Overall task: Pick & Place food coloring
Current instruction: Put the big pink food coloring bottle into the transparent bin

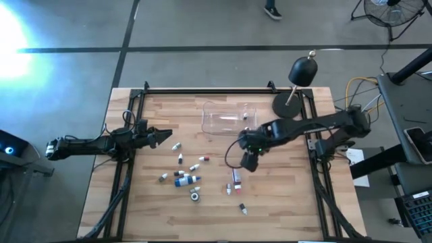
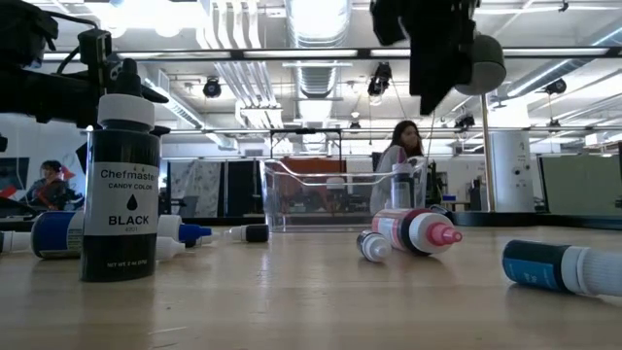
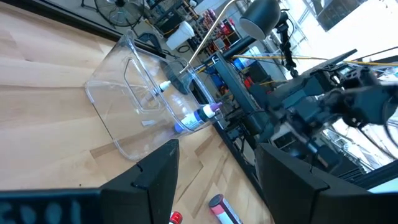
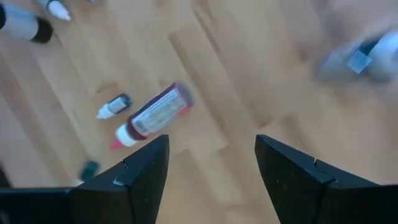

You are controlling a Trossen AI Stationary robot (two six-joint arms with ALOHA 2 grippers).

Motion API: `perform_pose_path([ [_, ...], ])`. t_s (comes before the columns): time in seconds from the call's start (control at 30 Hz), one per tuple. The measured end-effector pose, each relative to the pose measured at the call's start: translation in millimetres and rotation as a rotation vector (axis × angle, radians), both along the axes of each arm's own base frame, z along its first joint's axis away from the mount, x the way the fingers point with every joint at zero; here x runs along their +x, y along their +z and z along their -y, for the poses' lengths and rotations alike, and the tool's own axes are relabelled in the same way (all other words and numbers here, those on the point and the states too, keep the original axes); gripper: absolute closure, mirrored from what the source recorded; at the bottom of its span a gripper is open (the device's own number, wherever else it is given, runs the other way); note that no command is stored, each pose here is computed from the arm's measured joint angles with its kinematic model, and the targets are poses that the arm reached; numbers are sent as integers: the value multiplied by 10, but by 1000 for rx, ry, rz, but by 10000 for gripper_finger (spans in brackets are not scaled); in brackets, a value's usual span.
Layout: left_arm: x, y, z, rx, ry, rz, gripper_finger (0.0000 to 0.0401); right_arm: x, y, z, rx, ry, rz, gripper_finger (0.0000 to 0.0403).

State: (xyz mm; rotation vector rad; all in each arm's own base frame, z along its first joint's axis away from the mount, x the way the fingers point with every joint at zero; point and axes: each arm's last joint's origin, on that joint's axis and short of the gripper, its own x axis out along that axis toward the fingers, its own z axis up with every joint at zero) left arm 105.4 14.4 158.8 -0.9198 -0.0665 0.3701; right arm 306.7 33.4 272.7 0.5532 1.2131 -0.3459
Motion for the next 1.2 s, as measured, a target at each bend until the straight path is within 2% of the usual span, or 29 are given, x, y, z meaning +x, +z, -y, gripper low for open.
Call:
perform_pose_path([
  [0.17, 0, -1, 0, 0, 0, -1, 215, 106, -244, -156, 155, -195, -114, 174],
  [0.33, 0, -1, 0, 0, 0, 0, 215, 157, -423, -388, 229, -437, -195, 176],
  [0.6, 0, -1, 0, 0, 0, 0, 215, 344, -590, -820, 380, -634, -98, 179],
  [0.83, 0, 0, 0, 0, 0, 0, 215, 427, -940, -1040, 338, -724, -142, 180],
  [1.0, 0, 0, 0, 0, 0, 0, 215, 503, -1039, -1099, 288, -761, -123, 180],
  [1.2, 0, 0, 0, 0, 0, 0, 215, 531, -1137, -1104, 201, -772, -185, 180],
])
